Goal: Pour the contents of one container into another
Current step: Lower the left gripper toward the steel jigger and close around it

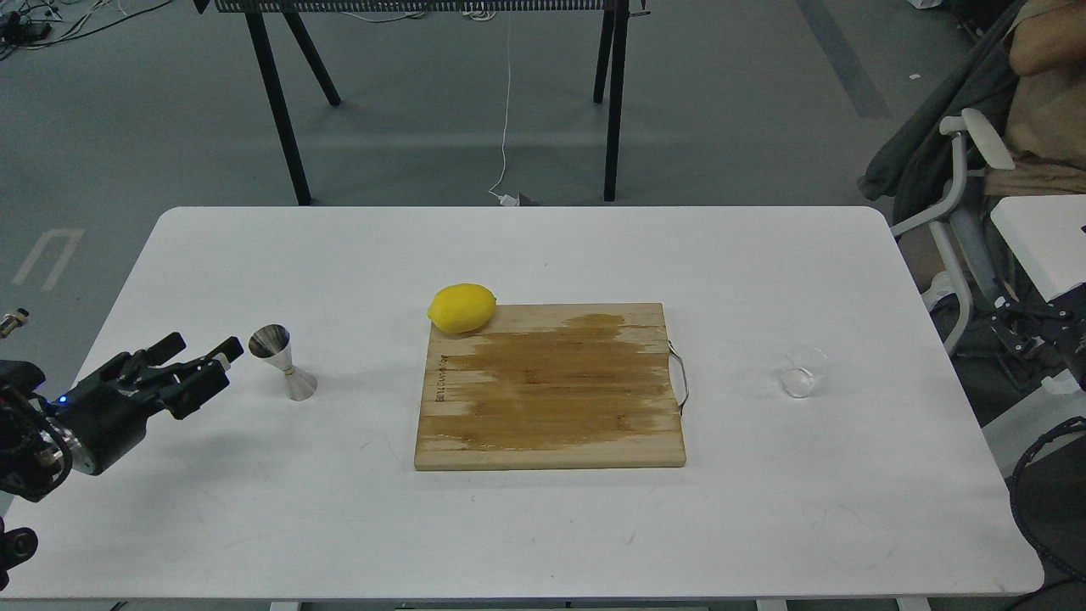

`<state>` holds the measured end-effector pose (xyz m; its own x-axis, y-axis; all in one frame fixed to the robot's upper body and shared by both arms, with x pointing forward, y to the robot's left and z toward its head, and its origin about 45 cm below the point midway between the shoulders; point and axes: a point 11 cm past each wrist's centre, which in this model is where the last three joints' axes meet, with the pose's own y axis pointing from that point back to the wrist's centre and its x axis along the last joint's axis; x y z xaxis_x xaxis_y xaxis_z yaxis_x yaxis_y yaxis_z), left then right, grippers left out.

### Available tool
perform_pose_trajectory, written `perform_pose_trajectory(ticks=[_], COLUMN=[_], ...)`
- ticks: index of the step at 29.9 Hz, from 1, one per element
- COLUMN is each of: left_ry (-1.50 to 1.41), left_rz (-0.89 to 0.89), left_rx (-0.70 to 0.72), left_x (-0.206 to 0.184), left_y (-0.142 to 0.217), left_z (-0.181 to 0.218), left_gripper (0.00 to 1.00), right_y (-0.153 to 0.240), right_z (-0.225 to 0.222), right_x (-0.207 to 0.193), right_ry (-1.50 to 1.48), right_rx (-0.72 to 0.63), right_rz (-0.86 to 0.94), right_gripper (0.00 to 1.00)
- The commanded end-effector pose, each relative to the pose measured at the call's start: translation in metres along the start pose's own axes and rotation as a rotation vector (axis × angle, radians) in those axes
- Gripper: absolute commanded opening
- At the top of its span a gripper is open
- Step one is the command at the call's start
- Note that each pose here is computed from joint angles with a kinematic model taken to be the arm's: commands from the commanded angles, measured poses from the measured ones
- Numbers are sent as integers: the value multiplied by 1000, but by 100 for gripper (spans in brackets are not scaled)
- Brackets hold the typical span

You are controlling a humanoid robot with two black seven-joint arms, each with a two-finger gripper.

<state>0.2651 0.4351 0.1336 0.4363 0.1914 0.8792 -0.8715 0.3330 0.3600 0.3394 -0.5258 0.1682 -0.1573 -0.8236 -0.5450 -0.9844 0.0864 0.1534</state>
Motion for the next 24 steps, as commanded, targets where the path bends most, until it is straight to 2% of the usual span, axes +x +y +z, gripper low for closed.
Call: perform_pose_trajectory(ticks=[1, 12, 24], left_ry=[31, 87, 71], left_rz=[-30, -45, -30], left_rx=[4, 18, 69], left_x=[-20, -64, -70], left_y=[4, -20, -32], left_z=[3, 12, 0], left_gripper=[98, 98, 97], right_y=[0, -1, -2], right_z=[0, -3, -3], right_x=[0, -1, -2], right_ry=[0, 0, 0], right_rx=[1, 6, 7], right_rz=[1, -2, -4], right_gripper=[99, 99, 99])
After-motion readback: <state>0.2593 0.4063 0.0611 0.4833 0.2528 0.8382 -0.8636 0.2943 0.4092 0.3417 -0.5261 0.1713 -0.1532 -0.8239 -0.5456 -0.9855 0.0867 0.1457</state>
